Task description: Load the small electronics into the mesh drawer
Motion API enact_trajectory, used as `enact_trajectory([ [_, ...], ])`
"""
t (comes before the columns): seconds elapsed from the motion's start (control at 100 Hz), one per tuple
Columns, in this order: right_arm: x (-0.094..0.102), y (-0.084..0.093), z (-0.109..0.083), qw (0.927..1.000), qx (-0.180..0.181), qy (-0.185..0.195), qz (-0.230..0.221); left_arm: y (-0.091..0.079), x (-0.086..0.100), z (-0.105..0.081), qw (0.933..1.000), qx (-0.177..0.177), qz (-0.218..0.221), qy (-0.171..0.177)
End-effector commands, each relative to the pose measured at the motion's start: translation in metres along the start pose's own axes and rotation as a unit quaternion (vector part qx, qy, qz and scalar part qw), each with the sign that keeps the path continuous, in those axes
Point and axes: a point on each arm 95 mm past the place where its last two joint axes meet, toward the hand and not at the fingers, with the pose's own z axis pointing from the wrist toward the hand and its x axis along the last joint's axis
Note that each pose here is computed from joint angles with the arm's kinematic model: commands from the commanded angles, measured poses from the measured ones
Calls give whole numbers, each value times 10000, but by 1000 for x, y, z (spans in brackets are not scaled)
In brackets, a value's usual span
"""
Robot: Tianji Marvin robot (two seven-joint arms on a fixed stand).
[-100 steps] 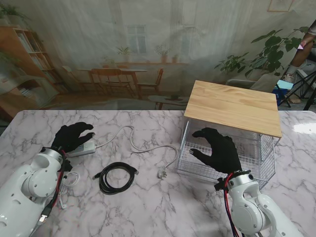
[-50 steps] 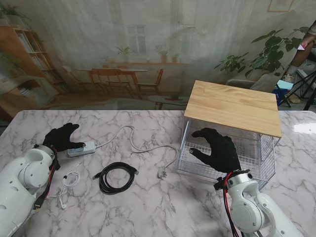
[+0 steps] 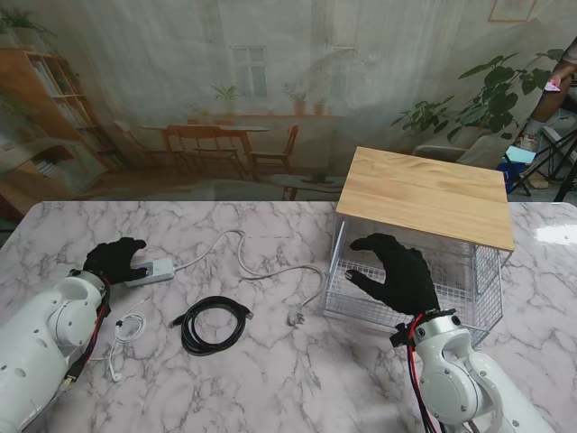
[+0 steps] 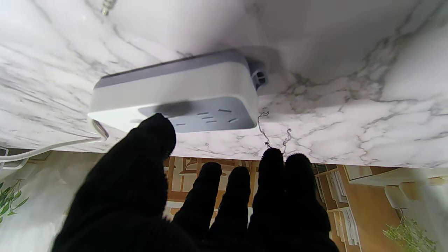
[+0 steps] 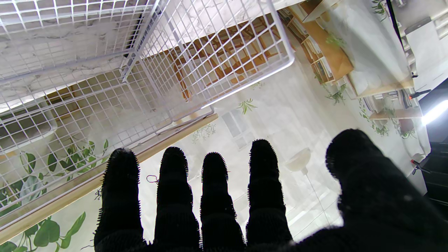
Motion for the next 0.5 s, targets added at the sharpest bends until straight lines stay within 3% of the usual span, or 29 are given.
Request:
enact_trajectory([
  [0.0, 0, -2, 0, 10000, 26, -31, -1, 7, -3, -3, 9998, -178, 19, -13],
  [0.27, 0, -3, 0, 10000, 31, -38, -20, 11, -6, -10, 9994, -305, 20, 152],
  [0.49, 0, -3, 0, 10000, 46, -38, -26, 17, -10, -8, 9988, -459, 147, 39],
])
